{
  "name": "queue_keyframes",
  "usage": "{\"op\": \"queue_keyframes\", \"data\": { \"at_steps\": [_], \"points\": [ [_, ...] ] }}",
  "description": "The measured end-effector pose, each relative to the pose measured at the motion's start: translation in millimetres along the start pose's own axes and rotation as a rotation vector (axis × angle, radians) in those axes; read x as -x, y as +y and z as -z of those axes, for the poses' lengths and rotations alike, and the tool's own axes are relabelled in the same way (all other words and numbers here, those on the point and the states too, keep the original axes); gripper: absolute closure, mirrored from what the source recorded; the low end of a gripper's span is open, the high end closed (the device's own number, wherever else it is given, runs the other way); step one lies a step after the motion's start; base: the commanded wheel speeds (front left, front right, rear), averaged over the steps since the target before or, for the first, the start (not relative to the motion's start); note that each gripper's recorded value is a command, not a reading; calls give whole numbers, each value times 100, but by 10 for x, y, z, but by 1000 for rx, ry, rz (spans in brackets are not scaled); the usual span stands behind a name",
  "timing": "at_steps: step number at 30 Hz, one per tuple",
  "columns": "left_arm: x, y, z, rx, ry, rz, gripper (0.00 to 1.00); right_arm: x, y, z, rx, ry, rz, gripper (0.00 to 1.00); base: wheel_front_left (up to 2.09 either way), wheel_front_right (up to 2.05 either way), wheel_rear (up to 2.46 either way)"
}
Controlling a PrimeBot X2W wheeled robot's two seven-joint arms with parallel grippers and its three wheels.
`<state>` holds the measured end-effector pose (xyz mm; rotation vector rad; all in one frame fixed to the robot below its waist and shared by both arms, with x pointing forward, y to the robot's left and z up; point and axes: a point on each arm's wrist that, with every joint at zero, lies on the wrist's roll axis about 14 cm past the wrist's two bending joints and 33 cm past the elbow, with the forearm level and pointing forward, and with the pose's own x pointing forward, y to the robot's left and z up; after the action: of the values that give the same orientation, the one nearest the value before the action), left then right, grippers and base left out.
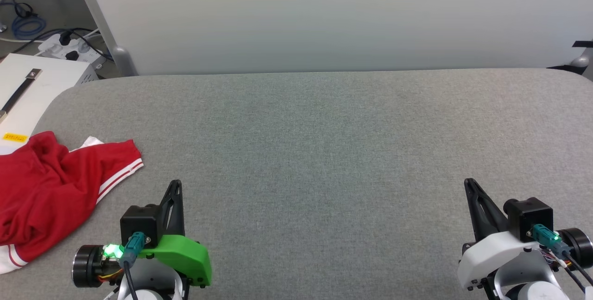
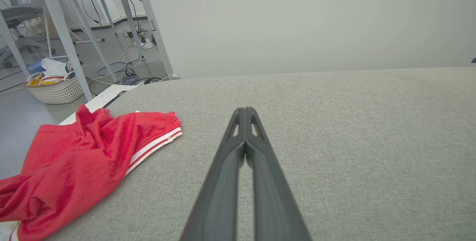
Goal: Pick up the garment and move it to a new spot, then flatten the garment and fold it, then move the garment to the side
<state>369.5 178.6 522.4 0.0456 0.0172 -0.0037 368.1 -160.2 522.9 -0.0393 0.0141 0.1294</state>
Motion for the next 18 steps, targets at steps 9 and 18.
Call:
{"op": "queue_keyframes", "data": {
  "at_steps": [9,18],
  "points": [
    [1,1,1,0,0,0,0,1,1,1,0,0,0,0,0,0,0],
    [2,-4,-2,1,-4,1,0,1,5,13,-5,2,-1,0,0,0,0]
  ]
}}
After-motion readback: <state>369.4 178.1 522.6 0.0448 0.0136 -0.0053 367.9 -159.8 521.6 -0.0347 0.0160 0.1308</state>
